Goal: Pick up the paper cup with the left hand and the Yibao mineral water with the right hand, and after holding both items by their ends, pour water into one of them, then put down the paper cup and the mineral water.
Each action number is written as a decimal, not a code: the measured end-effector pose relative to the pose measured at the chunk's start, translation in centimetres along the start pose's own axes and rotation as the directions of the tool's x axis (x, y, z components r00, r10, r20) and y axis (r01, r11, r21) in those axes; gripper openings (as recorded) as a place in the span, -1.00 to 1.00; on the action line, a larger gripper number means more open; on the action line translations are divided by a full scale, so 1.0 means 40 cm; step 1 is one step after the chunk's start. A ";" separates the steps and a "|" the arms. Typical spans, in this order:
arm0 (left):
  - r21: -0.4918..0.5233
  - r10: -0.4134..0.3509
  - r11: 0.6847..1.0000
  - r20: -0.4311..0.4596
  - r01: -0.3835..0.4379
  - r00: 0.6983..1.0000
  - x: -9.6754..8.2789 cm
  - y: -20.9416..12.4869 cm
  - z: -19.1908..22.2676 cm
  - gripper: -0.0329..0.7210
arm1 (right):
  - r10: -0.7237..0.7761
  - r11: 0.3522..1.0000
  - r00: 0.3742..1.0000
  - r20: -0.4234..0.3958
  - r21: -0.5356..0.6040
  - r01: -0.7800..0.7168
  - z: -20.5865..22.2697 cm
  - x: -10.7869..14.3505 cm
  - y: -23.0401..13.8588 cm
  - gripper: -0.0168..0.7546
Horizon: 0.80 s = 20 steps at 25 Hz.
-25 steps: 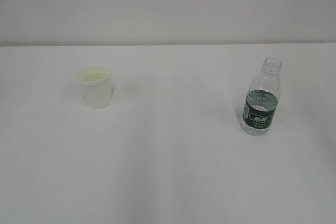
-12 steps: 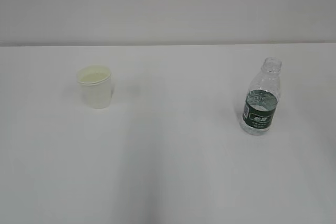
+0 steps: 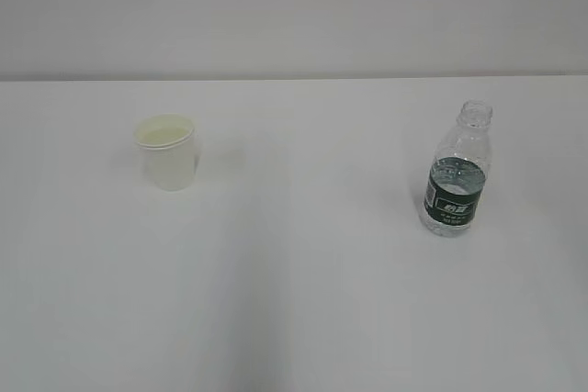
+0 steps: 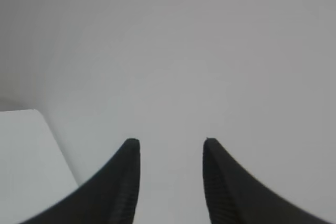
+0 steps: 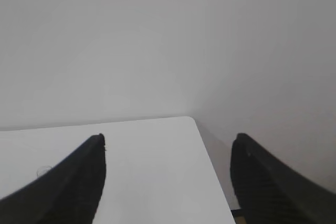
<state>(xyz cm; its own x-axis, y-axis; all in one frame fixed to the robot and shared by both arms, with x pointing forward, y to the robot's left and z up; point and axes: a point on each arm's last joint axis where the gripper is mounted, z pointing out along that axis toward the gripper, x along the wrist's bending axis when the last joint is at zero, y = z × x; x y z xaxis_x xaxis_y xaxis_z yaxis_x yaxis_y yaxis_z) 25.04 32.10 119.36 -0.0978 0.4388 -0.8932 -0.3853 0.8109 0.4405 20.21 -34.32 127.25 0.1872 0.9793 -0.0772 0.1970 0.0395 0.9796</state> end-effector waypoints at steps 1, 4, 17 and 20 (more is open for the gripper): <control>0.005 0.013 1.000 -0.018 -0.013 1.000 0.005 -0.002 0.001 -0.15 | 0.003 1.000 1.000 0.000 -0.007 -0.003 -0.007 -0.003 -0.002 0.49; 0.036 0.101 0.994 -0.052 -0.099 0.994 0.016 -0.007 0.002 -0.15 | 0.010 0.999 1.000 -0.004 -0.031 -0.010 -0.028 -0.011 -0.011 0.48; 0.255 0.630 0.732 0.102 -0.632 0.770 0.033 -0.052 -0.025 -0.15 | 0.011 0.999 0.995 -0.103 -0.041 -0.015 -0.069 -0.006 -0.090 0.48; 0.245 0.686 0.665 0.173 -0.706 0.706 0.033 -0.058 -0.051 -0.18 | 0.007 0.998 0.991 -0.132 -0.053 -0.014 -0.084 -0.006 -0.114 0.48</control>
<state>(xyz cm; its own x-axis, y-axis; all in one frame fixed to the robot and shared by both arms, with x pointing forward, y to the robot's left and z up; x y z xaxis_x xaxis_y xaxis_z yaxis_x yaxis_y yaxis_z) 23.93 30.01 116.97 -0.1748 0.9335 -0.3132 0.0380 0.3243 0.9452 16.02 -34.05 123.43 0.0603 0.9972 -0.0450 0.1430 0.0360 0.9891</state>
